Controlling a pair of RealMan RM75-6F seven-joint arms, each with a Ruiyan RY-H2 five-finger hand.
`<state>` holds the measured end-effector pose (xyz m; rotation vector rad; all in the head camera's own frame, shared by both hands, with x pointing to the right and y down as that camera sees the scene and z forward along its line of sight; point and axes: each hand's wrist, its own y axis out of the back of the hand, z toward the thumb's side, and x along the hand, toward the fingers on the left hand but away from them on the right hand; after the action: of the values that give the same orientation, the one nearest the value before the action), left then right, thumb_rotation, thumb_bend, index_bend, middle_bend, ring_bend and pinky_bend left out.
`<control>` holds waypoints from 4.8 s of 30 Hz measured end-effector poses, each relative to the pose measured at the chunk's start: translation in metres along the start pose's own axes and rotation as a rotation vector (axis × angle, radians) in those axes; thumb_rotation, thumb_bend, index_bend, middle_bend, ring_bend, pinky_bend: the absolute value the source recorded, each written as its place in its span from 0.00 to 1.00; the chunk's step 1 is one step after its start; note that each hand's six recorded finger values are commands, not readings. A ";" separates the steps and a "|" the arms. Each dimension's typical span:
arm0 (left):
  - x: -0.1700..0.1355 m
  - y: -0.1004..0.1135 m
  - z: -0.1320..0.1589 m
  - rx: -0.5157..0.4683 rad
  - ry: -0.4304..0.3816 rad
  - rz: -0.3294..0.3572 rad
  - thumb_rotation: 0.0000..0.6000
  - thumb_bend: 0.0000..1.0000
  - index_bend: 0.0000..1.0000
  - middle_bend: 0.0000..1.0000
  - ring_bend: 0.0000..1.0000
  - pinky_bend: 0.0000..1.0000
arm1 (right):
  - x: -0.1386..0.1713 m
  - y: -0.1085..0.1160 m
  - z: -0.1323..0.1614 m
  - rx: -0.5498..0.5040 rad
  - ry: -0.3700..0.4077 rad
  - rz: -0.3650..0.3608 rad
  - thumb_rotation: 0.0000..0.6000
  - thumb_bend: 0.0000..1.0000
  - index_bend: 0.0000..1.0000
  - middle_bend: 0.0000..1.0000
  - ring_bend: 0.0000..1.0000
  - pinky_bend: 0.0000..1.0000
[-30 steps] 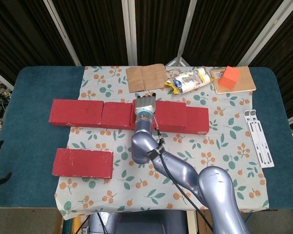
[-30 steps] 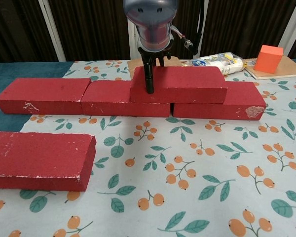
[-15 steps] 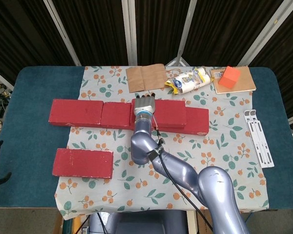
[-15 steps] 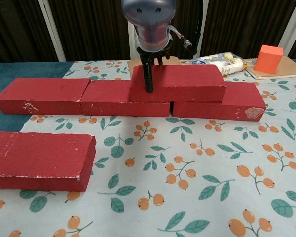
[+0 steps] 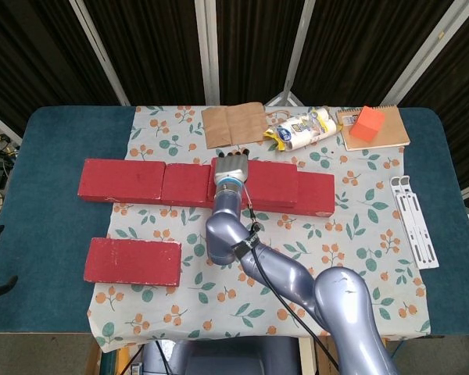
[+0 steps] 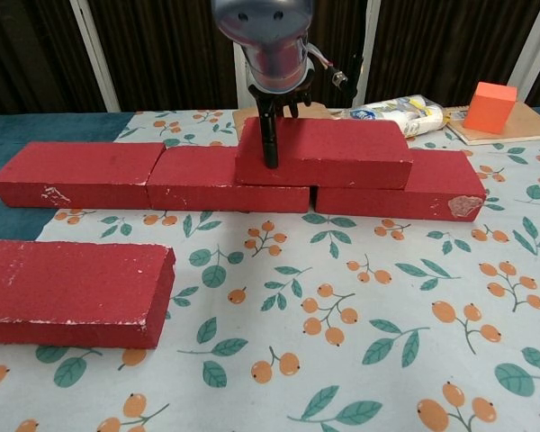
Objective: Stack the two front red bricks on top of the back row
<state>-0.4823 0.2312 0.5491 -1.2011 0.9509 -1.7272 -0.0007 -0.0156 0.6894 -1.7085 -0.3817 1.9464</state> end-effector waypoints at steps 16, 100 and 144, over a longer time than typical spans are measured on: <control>0.000 0.000 0.000 0.001 0.000 -0.001 1.00 0.04 0.15 0.02 0.00 0.06 | 0.001 0.001 0.001 -0.012 0.010 0.013 1.00 0.21 0.00 0.06 0.04 0.00; -0.011 -0.012 0.123 -0.261 -0.389 -0.410 1.00 0.00 0.00 0.00 0.00 0.00 | 0.235 -0.214 -0.395 -0.421 -0.001 -0.511 1.00 0.21 0.00 0.00 0.00 0.00; 0.029 -0.034 0.195 0.000 -0.578 -0.584 1.00 0.00 0.00 0.00 0.00 0.00 | 0.231 -0.222 -0.400 -0.434 -0.121 -0.429 1.00 0.21 0.00 0.00 0.00 0.00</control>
<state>-0.3091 0.1922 0.6412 -1.9686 0.2592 -1.6295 0.4168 0.2449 0.5478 -1.5828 -1.1832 1.7289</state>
